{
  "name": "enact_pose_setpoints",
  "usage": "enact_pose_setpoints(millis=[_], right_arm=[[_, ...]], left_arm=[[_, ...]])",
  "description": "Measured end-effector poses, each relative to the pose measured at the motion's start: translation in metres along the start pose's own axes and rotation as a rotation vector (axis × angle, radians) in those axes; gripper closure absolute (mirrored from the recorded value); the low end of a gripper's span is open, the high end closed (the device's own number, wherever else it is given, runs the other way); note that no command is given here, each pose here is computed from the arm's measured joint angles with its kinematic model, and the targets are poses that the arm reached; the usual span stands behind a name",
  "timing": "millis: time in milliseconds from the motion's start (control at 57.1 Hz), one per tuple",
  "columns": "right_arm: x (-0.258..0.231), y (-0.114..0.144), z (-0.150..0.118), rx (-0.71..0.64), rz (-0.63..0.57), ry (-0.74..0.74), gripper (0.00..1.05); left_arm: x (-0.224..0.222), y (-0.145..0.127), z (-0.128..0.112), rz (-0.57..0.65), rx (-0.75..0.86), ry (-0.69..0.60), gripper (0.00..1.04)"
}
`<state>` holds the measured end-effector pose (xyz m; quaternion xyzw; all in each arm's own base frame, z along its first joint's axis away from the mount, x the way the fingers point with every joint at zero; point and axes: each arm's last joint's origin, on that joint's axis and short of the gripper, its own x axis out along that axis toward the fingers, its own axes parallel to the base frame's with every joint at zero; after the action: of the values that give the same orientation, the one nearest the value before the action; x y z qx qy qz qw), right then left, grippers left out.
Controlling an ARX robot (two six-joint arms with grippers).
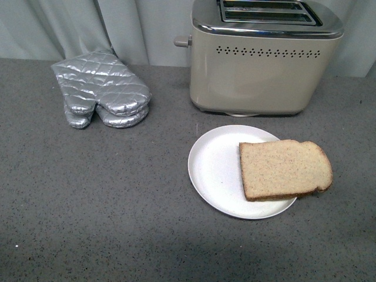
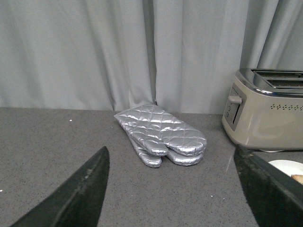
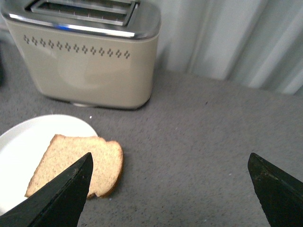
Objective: Put bread into toaster
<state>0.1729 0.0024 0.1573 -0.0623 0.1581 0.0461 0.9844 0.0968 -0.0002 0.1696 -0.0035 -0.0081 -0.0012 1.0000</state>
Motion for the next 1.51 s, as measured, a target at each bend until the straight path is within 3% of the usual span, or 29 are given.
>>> enact_pose_setpoints(millis=[105,245,490,928,1505], right_arm=[[0.030,-0.002,-0.005,0.048,0.069,0.141,0.10],[0.071,-0.005,-0.014,0.163,0.173,0.342,0.10],[0.126,-0.009,-0.033,0.282,0.233,0.575,0.10],[0.178,0.013,-0.058,0.458,0.316,0.721,0.10],[0.187,0.020,-0.052,0.561,0.296,0.752,1.01]], left_arm=[[0.000,0.000,0.000,0.000,0.000,0.000,0.05],[0.000,0.000,0.000,0.000,0.002,0.000,0.07],[0.000,0.000,0.000,0.000,0.002,0.000,0.07],[0.000,0.000,0.000,0.000,0.002,0.000,0.07],[0.000,0.000,0.000,0.000,0.002,0.000,0.07]])
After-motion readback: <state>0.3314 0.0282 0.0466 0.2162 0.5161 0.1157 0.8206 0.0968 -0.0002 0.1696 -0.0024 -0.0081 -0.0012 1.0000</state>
